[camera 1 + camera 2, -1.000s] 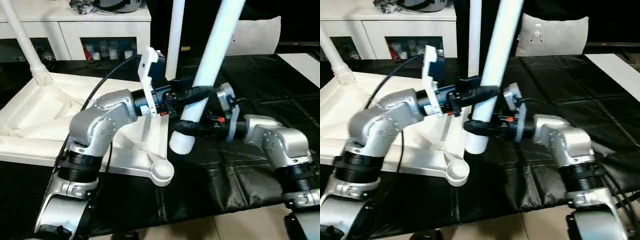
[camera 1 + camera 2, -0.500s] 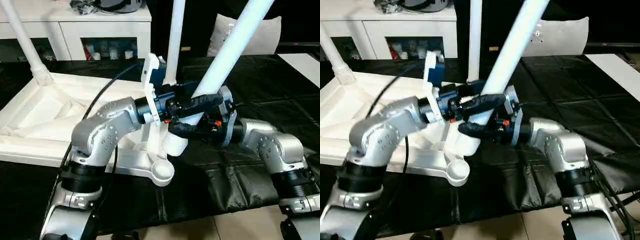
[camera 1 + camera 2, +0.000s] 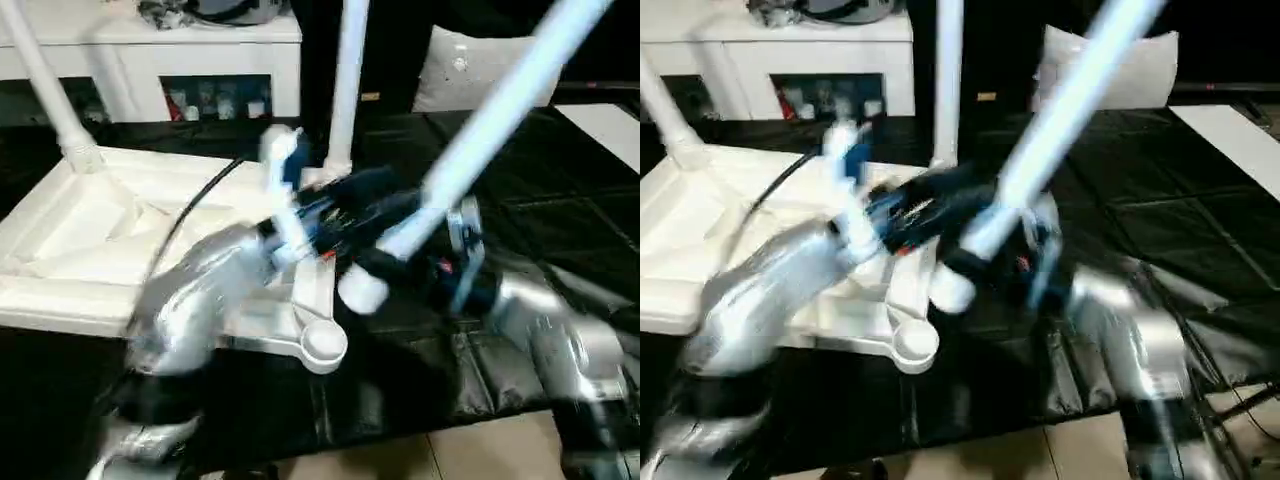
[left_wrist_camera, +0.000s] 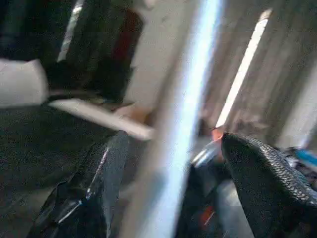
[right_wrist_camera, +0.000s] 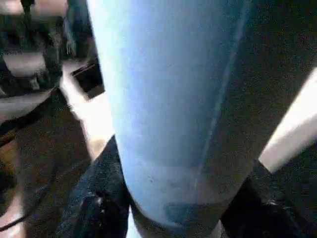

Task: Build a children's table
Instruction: Pick table leg

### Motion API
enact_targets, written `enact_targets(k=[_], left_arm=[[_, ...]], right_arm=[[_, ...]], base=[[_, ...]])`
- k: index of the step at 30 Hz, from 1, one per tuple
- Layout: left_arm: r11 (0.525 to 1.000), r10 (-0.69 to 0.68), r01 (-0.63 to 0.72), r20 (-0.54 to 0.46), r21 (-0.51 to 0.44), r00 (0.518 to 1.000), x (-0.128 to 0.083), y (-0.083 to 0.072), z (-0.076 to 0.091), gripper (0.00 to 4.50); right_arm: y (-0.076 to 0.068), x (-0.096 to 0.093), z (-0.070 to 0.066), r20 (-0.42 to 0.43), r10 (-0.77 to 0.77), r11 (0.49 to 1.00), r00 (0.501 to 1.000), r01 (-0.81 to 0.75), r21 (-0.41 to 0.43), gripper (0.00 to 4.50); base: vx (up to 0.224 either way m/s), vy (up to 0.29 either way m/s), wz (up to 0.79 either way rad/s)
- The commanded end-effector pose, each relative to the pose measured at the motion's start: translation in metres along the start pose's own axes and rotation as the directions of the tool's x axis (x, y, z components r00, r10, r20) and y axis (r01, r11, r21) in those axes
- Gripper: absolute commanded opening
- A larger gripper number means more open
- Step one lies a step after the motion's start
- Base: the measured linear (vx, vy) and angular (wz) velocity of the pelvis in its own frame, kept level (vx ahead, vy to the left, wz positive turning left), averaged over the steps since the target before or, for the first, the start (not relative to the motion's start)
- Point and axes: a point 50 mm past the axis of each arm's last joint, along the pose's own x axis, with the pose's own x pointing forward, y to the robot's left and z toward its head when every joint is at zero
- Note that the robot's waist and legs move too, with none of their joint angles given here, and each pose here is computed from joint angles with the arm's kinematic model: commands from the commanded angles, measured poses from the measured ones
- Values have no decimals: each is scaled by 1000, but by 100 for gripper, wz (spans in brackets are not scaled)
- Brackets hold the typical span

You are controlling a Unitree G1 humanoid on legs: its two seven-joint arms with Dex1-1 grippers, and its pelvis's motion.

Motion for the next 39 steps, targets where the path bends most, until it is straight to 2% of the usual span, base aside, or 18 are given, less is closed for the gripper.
enact_targets(k=[1, 4, 6, 7, 8, 9, 11, 12, 16, 19, 22, 26, 27, 34, 35, 37, 38, 39], left_arm=[[998, 48, -48, -3, 47, 999, -5, 1, 4, 341], [963, 253, -250, -16, 105, 967, -26, 17, -2, 341], [853, 483, -470, 0, 227, 876, -45, 35, -6, 341], [835, 508, -493, 3, 244, 861, -47, 37, -7, 341], [793, 572, -556, 6, 249, 820, -53, 41, -10, 341], [728, 654, -639, 27, 250, 756, -59, 46, -14, 341], [667, 710, -695, 51, 270, 702, -63, 47, -17, 341], [655, 721, -701, 45, 283, 691, -63, 45, -21, 341], [612, 765, -735, 17, 292, 644, -66, 44, -37, 341], [583, 787, -752, 16, 307, 617, -69, 48, -38, 341], [587, 782, -751, 31, 304, 623, -67, 45, -39, 341], [553, 800, -770, 56, 319, 597, -70, 45, -38, 341], [546, 801, -771, 67, 328, 595, -71, 45, -36, 341], [564, 783, -754, 69, 337, 618, -72, 41, -36, 341], [567, 779, -744, 64, 352, 624, -72, 40, -36, 341], [567, 777, -739, 62, 363, 626, -72, 39, -37, 341], [571, 773, -734, 60, 369, 631, -73, 39, -37, 341], [579, 765, -721, 54, 380, 642, -73, 37, -37, 341]], right_arm=[[3, -3, 12, 34, -43, 997, 998, 45, -59, 190], [-4, -9, 8, 48, -263, 952, 964, 267, -147, 190], [-9, -10, 8, 120, -430, 891, 895, 442, -103, 190], [-9, -10, 8, 131, -447, 882, 885, 460, -97, 190], [-10, -10, 7, 138, -488, 860, 862, 502, -94, 190], [-9, -9, 4, 146, -520, 840, 842, 534, -89, 190], [-8, -8, 0, 160, -553, 822, 818, 567, -57, 190], [-6, -6, -4, 161, -557, 818, 815, 572, -59, 190], [0, -2, -16, 150, -582, 798, 799, 597, -83, 190], [0, -2, -17, 150, -590, 795, 793, 603, -66, 190], [-4, -7, -16, 146, -621, 767, 770, 635, -92, 190], [-6, -10, -18, 138, -637, 758, 759, 648, -67, 190], [-6, -10, -21, 141, -639, 764, 756, 645, 5, 190], [-1, -10, -15, 205, -608, 776, 767, 628, -50, 190], [-3, -12, -11, 236, -633, 739, 737, 666, -98, 190], [-5, -14, -9, 249, -660, 704, 708, 700, -124, 190], [-7, -15, -10, 232, -676, 689, 699, 712, -135, 190], [-7, -15, -15, 177, -664, 718, 726, 686, -119, 190]], base=[[0, 0, 0], [0, 0, 0], [0, 0, 0], [0, 0, 0], [0, 0, 0], [0, 0, 0], [0, 0, 0], [0, 0, 0], [25, -5, 44], [9, -7, 47], [-32, -7, 43], [-55, -5, 41], [-29, 11, 34], [3, 2, -3], [27, 14, -23], [0, 0, 0], [0, 0, 0], [0, 0, 0]])
